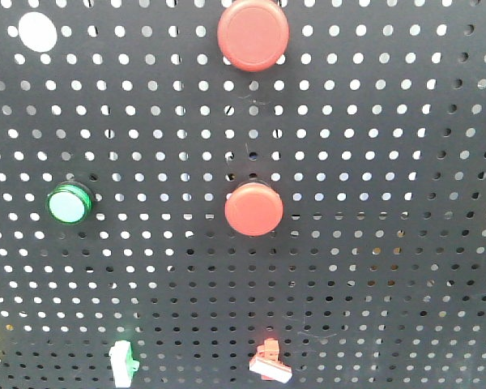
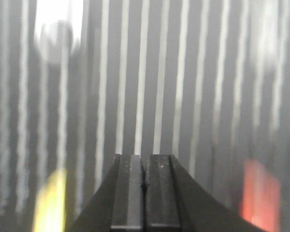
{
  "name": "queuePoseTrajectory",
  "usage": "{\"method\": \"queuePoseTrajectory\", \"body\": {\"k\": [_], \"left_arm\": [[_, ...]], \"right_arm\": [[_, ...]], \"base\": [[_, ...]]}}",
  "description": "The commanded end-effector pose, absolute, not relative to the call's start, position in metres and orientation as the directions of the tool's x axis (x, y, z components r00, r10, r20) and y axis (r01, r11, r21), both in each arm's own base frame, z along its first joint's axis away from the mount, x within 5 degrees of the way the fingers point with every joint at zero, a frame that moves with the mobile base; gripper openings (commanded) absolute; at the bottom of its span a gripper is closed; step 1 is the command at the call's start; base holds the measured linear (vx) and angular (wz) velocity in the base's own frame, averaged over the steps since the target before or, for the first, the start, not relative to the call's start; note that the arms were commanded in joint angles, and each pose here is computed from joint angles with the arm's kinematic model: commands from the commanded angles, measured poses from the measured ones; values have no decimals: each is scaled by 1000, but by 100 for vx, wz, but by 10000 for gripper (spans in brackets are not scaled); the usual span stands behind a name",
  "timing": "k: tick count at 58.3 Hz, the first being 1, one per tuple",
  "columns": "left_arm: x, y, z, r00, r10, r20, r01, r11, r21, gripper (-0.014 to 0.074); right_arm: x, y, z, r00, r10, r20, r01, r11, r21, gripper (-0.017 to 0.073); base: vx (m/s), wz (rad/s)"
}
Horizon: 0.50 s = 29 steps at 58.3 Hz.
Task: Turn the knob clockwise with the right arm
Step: 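Move the open right gripper toward the silver ring knob on the pegboard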
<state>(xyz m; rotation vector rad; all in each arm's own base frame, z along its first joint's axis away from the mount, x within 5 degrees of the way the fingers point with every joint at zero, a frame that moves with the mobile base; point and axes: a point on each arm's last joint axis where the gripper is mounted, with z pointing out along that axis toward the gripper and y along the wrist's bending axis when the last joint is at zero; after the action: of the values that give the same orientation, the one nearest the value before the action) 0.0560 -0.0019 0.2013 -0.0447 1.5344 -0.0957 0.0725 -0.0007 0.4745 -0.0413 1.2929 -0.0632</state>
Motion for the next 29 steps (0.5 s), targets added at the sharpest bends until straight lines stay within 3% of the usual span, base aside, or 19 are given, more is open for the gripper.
{"method": "queuePoseTrajectory", "body": {"k": [1, 11, 17, 21, 29], "left_arm": [[56, -1, 204, 102, -106, -989, 30, 994, -104, -6], [56, -1, 204, 102, -106, -989, 30, 994, -104, -6], [56, -1, 204, 102, -106, -989, 30, 994, -104, -6], [56, -1, 204, 102, -106, -989, 30, 994, -104, -6], [56, -1, 204, 102, -106, -989, 30, 994, -104, -6]], "right_arm": [[75, 0, 518, 389, -51, -920, 23, 999, -45, -9], [79, 2, 546, 450, 85, -889, -56, 996, 66, -9], [85, 8, 543, 410, 139, -901, -137, 986, 89, -9], [87, 14, 541, 386, 85, -919, -165, 986, 22, -9], [84, 17, 537, 391, -196, -899, -97, 963, -252, -7]], "base": [[0, 0], [0, 0], [0, 0], [0, 0], [0, 0]]}}
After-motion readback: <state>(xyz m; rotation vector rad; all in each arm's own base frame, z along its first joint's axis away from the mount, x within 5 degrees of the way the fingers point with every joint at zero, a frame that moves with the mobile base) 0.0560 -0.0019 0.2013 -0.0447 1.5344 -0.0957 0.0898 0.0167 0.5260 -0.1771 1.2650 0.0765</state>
